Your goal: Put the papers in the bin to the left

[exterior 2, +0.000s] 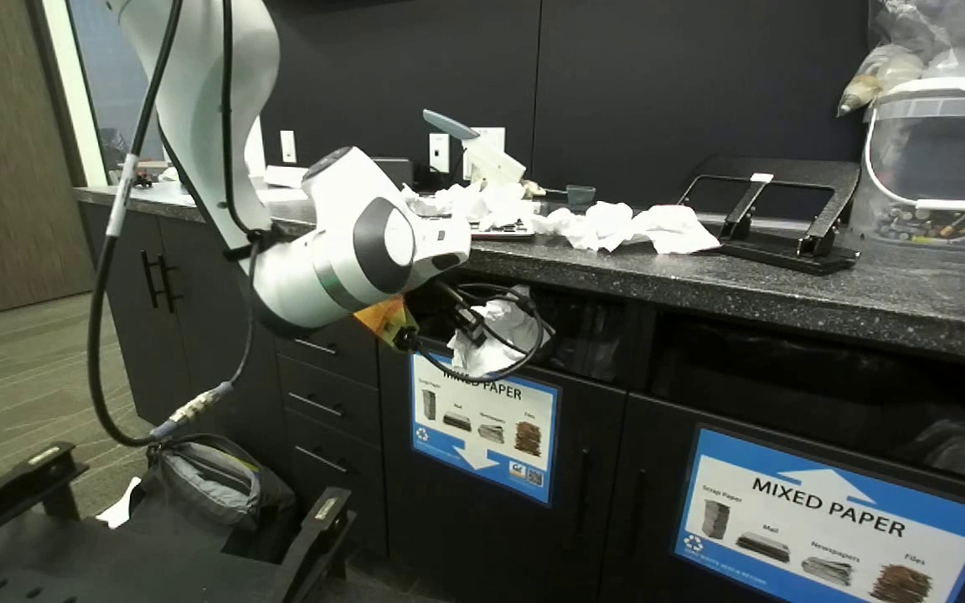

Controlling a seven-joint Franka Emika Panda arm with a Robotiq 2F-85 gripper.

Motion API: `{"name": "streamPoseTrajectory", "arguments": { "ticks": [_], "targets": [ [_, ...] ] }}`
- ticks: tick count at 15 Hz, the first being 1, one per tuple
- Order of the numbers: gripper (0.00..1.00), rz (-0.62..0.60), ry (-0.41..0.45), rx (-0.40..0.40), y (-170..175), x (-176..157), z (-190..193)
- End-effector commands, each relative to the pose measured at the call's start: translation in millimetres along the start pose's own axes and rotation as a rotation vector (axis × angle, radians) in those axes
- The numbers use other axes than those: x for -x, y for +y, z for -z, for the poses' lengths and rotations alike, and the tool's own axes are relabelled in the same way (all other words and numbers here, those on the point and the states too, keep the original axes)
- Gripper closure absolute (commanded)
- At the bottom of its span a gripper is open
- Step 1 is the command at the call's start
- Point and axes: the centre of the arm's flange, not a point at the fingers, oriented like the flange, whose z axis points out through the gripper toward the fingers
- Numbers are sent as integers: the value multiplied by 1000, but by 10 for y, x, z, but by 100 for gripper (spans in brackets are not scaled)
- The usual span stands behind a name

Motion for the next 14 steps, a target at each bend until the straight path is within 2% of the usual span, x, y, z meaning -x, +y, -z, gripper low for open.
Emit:
{"name": "streamPoseTrajectory", "arguments": {
  "ticks": [1,6,10,11,12,14],
  "targets": [
    [95,-14,124,-27,-140,-11,-290],
    [95,27,222,-60,-318,-100,-413],
    [95,45,250,-74,-392,-188,-525],
    [92,49,251,-70,-391,-216,-561],
    [68,48,244,-67,-385,-241,-586],
    [63,55,222,-54,-347,-293,-622]
  ]
}}
